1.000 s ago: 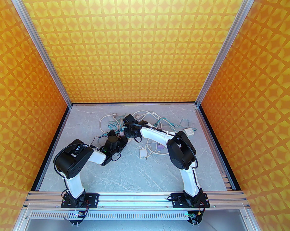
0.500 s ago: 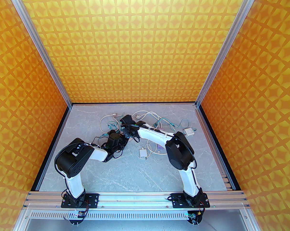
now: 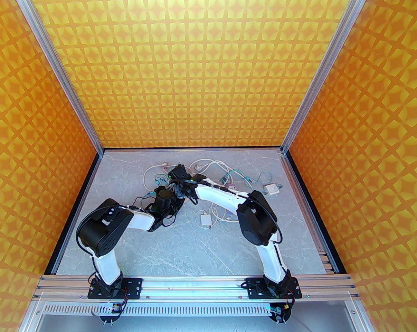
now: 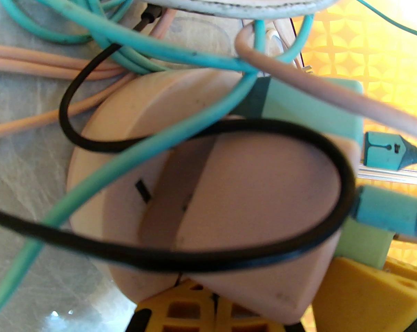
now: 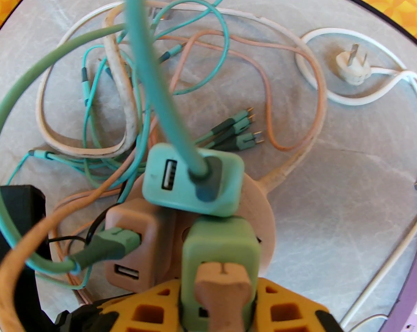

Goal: Pull the plug off the socket

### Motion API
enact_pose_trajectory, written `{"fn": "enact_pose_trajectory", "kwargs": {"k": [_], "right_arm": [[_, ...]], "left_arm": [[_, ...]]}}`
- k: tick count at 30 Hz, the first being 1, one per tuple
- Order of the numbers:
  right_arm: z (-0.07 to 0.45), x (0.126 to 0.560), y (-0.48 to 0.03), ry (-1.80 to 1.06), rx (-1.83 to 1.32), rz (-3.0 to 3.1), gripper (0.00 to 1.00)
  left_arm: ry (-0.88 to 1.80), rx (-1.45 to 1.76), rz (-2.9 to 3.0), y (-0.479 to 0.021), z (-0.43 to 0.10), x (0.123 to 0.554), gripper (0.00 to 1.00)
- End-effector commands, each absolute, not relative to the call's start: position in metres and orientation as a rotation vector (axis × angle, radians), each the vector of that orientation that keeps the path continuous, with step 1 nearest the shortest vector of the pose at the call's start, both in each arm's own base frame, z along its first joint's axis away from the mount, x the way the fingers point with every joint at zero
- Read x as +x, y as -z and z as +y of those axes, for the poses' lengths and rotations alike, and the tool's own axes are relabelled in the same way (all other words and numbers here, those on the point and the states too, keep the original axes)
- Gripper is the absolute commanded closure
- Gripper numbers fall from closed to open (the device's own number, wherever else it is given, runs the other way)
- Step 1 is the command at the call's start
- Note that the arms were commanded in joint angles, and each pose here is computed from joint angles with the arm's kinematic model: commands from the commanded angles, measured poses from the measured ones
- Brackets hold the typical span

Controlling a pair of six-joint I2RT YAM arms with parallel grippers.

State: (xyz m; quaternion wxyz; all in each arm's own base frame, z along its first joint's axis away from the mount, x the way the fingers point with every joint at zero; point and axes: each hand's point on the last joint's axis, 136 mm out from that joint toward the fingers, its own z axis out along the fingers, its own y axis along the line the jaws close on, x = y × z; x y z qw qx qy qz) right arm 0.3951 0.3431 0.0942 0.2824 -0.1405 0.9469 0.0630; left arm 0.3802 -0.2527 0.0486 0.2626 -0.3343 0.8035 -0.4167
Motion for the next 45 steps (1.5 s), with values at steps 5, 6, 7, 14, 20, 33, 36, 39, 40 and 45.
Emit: {"fn": "enact_pose_trajectory", "kwargs": {"k": [5, 6, 7, 14, 20, 33, 36, 39, 40, 45], "right_arm": [[0.325, 0.398, -0.17, -0.355, -0.313, 2.404, 0.95], [0.321, 0.4, -0.18, -0.357, -0.303, 2.386, 0.95], [0.317, 0.401, -0.186, -0.358, -0.296, 2.376, 0.95], [0.287, 0.422, -0.223, -0.4, -0.2, 2.334, 0.95], [0.251, 0.452, -0.24, -0.421, -0.078, 2.306, 0.93], [0.211, 0.504, -0.106, -0.452, 0.087, 2.558, 0.91], [0.209, 0.507, -0.077, -0.459, 0.108, 2.615, 0.89], [0.209, 0.508, -0.055, -0.472, 0.121, 2.661, 0.88], [0.21, 0.508, -0.051, -0.483, 0.125, 2.668, 0.88], [0.213, 0.507, -0.044, -0.561, 0.149, 2.689, 0.72]], "left_arm": [[0.868, -0.949, 2.365, -0.003, -0.223, 0.355, 1.0], [0.871, -0.934, 2.362, -0.008, -0.224, 0.356, 1.0], [0.865, -0.922, 2.371, -0.011, -0.224, 0.355, 1.0], [0.832, -0.732, 2.382, -0.069, -0.224, 0.354, 0.98], [0.811, -0.558, 2.348, -0.133, -0.221, 0.35, 0.91], [0.696, -0.31, 2.145, -0.246, -0.173, 0.311, 0.42], [0.64, -0.305, 2.146, -0.248, -0.161, 0.303, 0.35], [0.62, -0.283, 2.156, -0.244, -0.156, 0.297, 0.31], [0.618, -0.277, 2.157, -0.243, -0.156, 0.295, 0.31], [0.601, -0.279, 2.181, -0.233, -0.154, 0.293, 0.23]]}}
